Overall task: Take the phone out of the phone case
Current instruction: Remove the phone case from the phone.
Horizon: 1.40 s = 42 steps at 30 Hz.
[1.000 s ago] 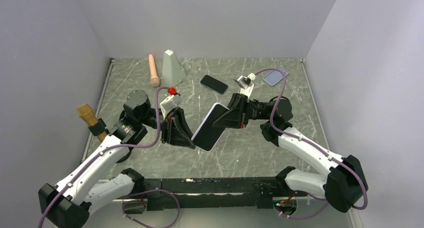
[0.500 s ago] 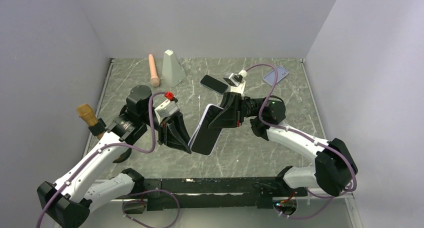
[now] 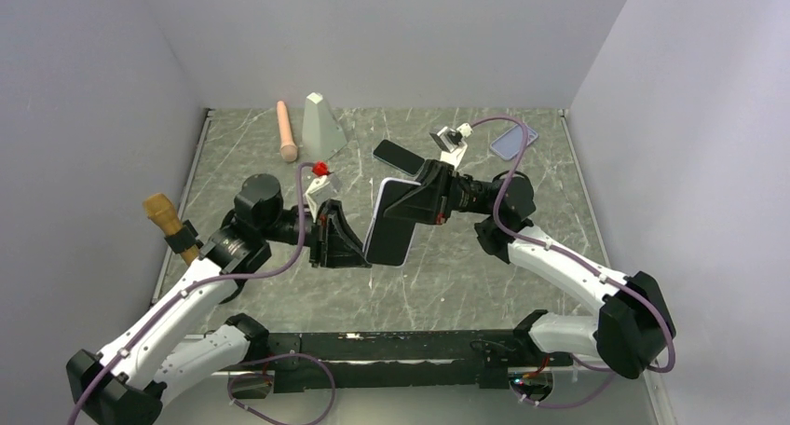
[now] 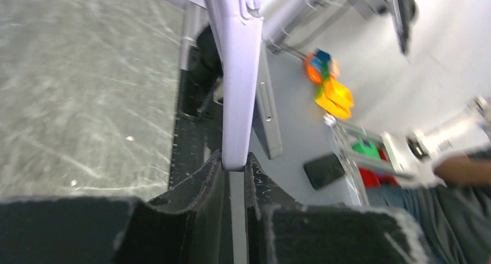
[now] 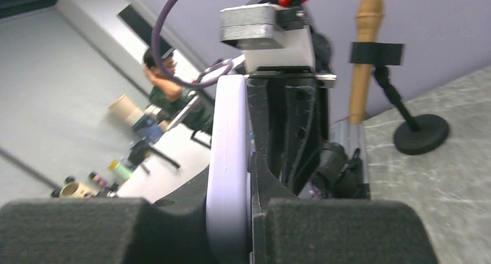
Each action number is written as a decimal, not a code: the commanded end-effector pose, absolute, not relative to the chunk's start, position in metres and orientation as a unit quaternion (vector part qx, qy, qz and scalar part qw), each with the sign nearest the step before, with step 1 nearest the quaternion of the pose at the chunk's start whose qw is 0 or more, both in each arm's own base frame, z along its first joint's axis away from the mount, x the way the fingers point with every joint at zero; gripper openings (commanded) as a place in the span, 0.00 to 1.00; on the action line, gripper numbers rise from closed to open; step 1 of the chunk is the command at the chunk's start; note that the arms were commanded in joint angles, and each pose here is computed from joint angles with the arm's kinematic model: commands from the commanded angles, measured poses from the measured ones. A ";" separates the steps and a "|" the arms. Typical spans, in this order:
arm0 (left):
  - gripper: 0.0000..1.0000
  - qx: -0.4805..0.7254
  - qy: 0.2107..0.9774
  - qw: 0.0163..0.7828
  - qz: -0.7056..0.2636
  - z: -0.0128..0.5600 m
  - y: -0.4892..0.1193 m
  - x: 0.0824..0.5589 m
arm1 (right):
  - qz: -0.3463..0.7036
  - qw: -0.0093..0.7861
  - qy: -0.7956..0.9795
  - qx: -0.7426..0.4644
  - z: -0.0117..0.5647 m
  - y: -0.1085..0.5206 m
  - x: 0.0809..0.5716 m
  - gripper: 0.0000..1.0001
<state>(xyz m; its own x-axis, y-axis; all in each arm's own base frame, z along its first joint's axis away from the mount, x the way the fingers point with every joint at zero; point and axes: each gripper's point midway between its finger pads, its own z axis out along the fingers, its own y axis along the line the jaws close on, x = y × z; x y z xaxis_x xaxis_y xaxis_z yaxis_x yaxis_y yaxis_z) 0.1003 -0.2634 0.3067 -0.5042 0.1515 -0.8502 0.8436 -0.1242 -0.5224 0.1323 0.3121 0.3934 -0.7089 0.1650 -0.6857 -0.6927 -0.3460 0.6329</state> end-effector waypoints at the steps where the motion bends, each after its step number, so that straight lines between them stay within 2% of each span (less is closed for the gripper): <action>1: 0.20 0.214 0.709 0.448 -0.501 0.288 -0.250 0.201 | 0.791 0.323 0.470 -0.221 0.437 0.298 0.128 0.00; 6: 0.57 0.182 0.705 0.470 -0.498 0.290 -0.236 0.192 | 0.768 0.374 0.501 -0.138 0.426 0.281 0.174 0.00; 8: 0.68 0.180 0.694 0.474 -0.511 0.295 -0.236 0.186 | 0.751 0.393 0.522 -0.089 0.416 0.276 0.196 0.00; 12: 0.75 0.158 0.656 0.455 -0.581 0.300 -0.245 0.174 | 0.733 0.429 0.527 -0.035 0.409 0.271 0.220 0.00; 16: 0.75 0.144 0.599 0.440 -0.653 0.318 -0.255 0.163 | 0.746 0.431 0.507 -0.032 0.411 0.273 0.225 0.00; 21: 0.78 0.168 0.587 0.451 -0.651 0.325 -0.270 0.157 | 0.751 0.420 0.509 -0.023 0.404 0.280 0.231 0.00; 25: 0.76 0.151 0.583 0.452 -0.658 0.326 -0.274 0.161 | 0.754 0.417 0.508 -0.018 0.401 0.286 0.229 0.00; 27: 0.72 0.136 0.581 0.454 -0.661 0.325 -0.275 0.165 | 0.758 0.417 0.501 -0.017 0.402 0.286 0.227 0.00; 32: 0.49 0.135 0.583 0.447 -0.666 0.321 -0.282 0.170 | 0.761 0.415 0.499 -0.011 0.401 0.291 0.223 0.00; 42: 0.29 0.141 0.579 0.441 -0.670 0.318 -0.290 0.171 | 0.769 0.414 0.487 -0.003 0.403 0.295 0.221 0.00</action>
